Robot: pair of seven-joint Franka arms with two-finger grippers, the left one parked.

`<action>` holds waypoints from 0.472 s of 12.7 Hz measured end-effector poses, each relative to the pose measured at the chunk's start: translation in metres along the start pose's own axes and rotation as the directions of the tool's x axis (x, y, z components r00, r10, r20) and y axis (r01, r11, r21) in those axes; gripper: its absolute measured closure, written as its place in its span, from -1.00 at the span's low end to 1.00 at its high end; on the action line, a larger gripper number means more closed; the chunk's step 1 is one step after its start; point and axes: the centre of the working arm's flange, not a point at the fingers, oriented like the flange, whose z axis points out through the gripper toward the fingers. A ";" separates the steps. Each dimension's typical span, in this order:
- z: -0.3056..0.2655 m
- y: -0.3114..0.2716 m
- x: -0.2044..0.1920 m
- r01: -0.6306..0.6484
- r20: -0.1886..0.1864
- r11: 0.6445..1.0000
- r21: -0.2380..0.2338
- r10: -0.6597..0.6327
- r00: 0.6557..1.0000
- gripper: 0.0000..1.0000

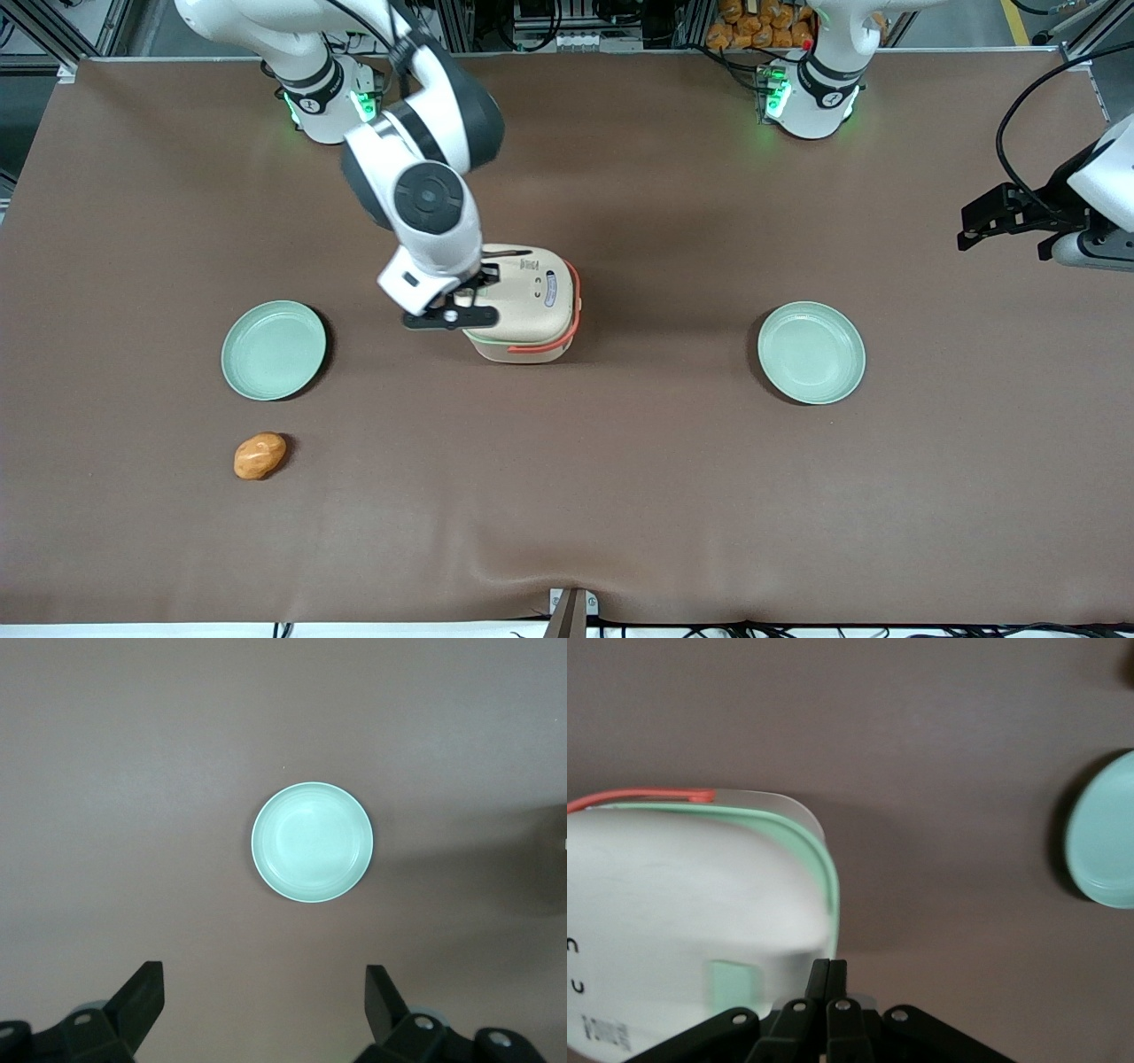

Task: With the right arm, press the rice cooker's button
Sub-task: 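Lift the right gripper away as the cooker lid pops open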

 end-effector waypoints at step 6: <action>-0.125 0.175 -0.009 -0.001 -0.021 0.999 0.054 0.003 1.000 0.06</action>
